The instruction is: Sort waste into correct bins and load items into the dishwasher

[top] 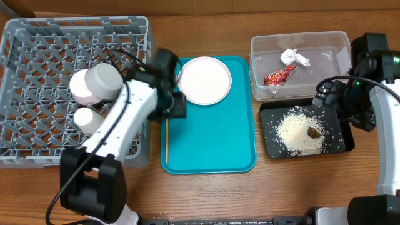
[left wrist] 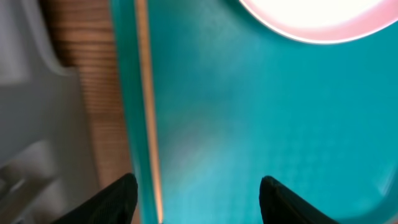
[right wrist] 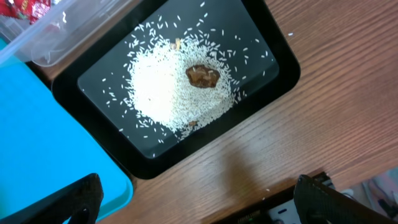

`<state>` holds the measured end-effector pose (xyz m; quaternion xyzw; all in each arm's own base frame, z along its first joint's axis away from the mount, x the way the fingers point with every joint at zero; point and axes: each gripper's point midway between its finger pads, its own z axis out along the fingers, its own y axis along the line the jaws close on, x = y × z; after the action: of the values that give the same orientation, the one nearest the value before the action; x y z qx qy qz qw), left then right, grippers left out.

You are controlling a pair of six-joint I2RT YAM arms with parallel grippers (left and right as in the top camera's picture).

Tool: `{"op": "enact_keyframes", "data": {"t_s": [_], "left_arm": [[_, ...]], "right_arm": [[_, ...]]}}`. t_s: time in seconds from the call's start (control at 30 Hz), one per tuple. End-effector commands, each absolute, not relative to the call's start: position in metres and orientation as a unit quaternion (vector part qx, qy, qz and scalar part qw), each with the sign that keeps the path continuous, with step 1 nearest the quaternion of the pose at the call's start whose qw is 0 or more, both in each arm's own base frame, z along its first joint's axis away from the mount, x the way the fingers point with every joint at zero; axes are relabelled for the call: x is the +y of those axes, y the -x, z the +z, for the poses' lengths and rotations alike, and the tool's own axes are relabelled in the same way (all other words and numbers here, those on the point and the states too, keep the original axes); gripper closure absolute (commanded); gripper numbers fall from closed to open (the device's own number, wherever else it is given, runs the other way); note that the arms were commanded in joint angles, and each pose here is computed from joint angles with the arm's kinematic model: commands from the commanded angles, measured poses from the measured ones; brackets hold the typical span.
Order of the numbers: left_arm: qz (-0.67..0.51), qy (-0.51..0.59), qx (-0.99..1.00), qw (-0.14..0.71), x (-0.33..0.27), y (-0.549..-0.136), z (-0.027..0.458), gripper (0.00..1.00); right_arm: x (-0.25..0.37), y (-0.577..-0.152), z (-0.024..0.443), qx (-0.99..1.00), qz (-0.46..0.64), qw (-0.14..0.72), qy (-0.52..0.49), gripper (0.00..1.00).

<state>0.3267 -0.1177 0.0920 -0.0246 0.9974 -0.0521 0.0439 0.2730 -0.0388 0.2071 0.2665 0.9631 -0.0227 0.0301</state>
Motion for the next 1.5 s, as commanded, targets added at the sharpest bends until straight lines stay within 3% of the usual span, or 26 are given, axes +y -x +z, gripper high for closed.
{"op": "enact_keyframes", "data": {"t_s": [0.0, 0.5, 0.77, 0.97, 1.1, 1.47], "left_arm": [[-0.022, 0.051, 0.998, 0.03, -0.114, -0.306, 0.058, 0.36], [0.001, 0.065, 0.996, 0.056, -0.099, -0.298, 0.011, 0.29], [-0.018, 0.058, 0.996, 0.058, -0.106, -0.301, 0.013, 0.43], [0.024, 0.066, 0.995, 0.071, -0.096, -0.317, 0.046, 0.39], [-0.011, 0.062, 0.994, 0.087, -0.112, -0.332, 0.068, 0.38], [-0.003, 0.071, 0.994, 0.078, -0.111, -0.317, 0.037, 0.34]], "right_arm": [[-0.039, -0.275, 0.213, 0.963, -0.02, 0.042, -0.267, 0.0], [-0.039, -0.274, 0.213, 0.963, -0.02, 0.042, -0.266, 0.0], [-0.039, -0.275, 0.213, 0.963, -0.02, 0.043, -0.266, 0.0], [-0.039, -0.275, 0.213, 0.963, -0.02, 0.043, -0.266, 0.0], [-0.039, -0.275, 0.213, 0.963, -0.02, 0.043, -0.266, 0.0], [-0.039, -0.274, 0.213, 0.963, -0.02, 0.042, -0.266, 0.0]]}}
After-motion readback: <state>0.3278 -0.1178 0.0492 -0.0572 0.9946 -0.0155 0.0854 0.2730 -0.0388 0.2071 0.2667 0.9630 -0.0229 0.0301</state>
